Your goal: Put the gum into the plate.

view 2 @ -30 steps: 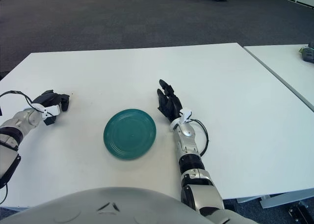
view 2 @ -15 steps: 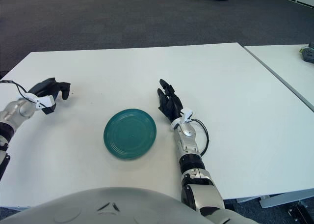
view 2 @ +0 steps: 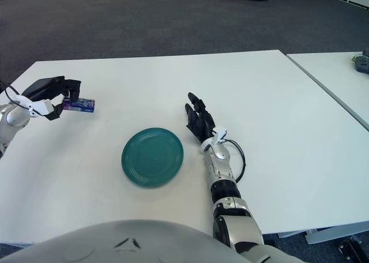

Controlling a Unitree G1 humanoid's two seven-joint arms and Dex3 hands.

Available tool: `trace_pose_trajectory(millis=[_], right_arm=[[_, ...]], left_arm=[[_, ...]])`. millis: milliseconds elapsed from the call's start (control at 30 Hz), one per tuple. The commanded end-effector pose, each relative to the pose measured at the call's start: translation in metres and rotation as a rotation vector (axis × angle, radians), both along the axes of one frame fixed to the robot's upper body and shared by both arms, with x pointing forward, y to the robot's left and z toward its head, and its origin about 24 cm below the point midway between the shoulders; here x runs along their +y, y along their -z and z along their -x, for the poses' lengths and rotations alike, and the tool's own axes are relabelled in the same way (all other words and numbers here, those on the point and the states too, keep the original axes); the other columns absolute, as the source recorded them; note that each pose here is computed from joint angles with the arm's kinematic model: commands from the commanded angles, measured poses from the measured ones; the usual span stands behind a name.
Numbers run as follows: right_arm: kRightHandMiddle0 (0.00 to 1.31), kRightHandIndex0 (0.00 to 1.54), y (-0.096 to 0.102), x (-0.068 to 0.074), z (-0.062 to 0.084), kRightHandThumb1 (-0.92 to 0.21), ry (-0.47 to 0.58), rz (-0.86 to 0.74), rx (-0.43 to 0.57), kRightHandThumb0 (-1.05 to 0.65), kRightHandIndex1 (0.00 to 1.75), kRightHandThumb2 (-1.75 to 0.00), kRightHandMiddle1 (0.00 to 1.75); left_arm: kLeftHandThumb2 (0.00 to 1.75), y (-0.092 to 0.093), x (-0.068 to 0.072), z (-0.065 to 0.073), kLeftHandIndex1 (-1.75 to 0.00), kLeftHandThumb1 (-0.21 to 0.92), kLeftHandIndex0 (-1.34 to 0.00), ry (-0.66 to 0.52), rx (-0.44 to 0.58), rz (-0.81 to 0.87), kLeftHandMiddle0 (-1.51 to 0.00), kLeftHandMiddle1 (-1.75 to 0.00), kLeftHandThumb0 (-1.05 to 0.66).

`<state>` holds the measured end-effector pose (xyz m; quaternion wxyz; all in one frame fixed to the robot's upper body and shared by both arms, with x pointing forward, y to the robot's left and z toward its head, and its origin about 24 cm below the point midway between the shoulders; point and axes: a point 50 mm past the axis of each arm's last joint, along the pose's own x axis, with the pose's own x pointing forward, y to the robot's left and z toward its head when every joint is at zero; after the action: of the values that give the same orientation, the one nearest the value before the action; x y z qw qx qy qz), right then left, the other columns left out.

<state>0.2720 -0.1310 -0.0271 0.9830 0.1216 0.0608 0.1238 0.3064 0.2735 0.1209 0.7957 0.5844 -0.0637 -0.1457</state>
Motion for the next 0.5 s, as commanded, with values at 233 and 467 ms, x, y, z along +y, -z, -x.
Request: trace_pose_trajectory(millis=[233, 467], right_arm=[[0.0, 0.12, 0.055, -0.004, 0.043, -0.92, 0.008, -0.001, 0.304, -0.78, 0.0, -0.72, 0.29], [0.0, 0.1, 0.055, -0.001, 0.043, -0.92, -0.007, 0.015, 0.3, -0.79, 0.0, -0.72, 0.27]], left_arm=[[1.35, -0.024, -0.027, 0.012, -1.75, 0.29, -0.84, 0.091, -0.033, 0.046, -0.63, -1.75, 0.48], [1.37, -0.029, -0.045, 0.02, -1.75, 0.27, -0.87, 0.156, -0.006, 0.087, -0.64, -1.75, 0.48]])
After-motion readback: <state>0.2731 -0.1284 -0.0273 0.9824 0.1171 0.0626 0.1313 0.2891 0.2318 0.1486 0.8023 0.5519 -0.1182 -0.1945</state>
